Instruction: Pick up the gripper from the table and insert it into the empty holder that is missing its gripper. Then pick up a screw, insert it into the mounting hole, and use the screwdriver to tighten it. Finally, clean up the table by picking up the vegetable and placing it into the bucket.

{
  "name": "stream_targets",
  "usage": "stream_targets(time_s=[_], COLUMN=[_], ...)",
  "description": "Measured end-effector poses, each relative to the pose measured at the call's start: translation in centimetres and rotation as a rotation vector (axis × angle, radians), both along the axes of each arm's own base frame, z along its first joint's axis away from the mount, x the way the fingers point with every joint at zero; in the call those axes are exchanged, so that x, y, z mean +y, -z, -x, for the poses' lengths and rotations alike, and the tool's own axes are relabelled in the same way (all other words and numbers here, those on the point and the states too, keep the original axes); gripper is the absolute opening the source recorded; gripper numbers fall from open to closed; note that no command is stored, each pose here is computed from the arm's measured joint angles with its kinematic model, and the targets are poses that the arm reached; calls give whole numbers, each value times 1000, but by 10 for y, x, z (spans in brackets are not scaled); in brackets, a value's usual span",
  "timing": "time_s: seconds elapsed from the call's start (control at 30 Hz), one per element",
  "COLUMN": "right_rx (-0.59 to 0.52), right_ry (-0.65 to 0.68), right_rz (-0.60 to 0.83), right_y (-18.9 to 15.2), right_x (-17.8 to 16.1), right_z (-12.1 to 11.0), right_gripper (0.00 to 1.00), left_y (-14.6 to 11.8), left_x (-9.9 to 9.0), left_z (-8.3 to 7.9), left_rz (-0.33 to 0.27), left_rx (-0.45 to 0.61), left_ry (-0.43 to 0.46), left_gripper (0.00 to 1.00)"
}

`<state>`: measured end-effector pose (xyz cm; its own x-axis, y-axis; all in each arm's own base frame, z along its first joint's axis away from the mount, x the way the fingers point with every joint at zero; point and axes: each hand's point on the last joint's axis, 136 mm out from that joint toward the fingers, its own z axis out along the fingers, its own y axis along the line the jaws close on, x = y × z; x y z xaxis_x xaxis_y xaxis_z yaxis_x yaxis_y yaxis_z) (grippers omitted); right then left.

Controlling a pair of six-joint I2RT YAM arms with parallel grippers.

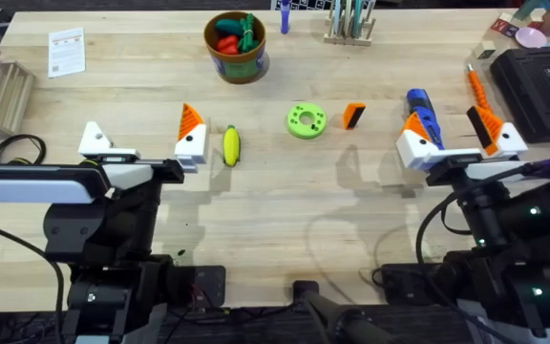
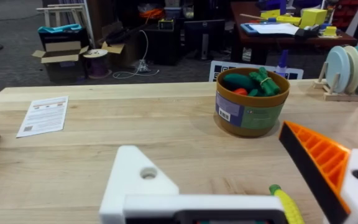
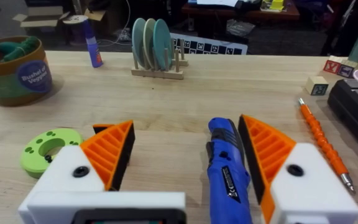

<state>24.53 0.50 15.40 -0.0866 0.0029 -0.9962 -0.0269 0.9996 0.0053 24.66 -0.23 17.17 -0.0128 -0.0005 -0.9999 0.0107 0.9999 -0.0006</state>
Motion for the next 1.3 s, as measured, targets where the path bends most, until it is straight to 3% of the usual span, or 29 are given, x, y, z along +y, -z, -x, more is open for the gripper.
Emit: stream_targets(time_s=[0.37, 0.4, 0.43, 0.5, 0.63, 0.97, 1.07, 1.3], right_rx=[-10, -27, -143, -231, -264, -113, 1, 340], right_ry=[1, 1, 1, 1, -1, -3, -2, 2], right_rz=[0, 0, -1, -1, -8, -24, -24, -23], right_y=[-2, -6, -35, -57, -76, -141, -141, -113], right_x=[0, 0, 0, 0, 0, 1, 1, 1], right_z=[0, -1, -1, 2, 6, 37, 36, 21], right_gripper=[992, 992, 992, 992, 992, 992, 992, 992], left_y=[-1, -5, -18, -24, -22, -103, -108, -93], left_x=[0, 0, 0, 0, 0, 1, 1, 2], left_z=[0, 0, 0, 1, 2, 30, 30, 19], left_rz=[-8, -12, -20, -22, -22, -23, -25, -28], left_rx=[-6, -19, -74, -97, -58, 59, 187, 500], left_ry=[-1, -1, -2, -2, -2, -4, -4, -2], left_gripper=[987, 985, 985, 985, 985, 986, 986, 985])
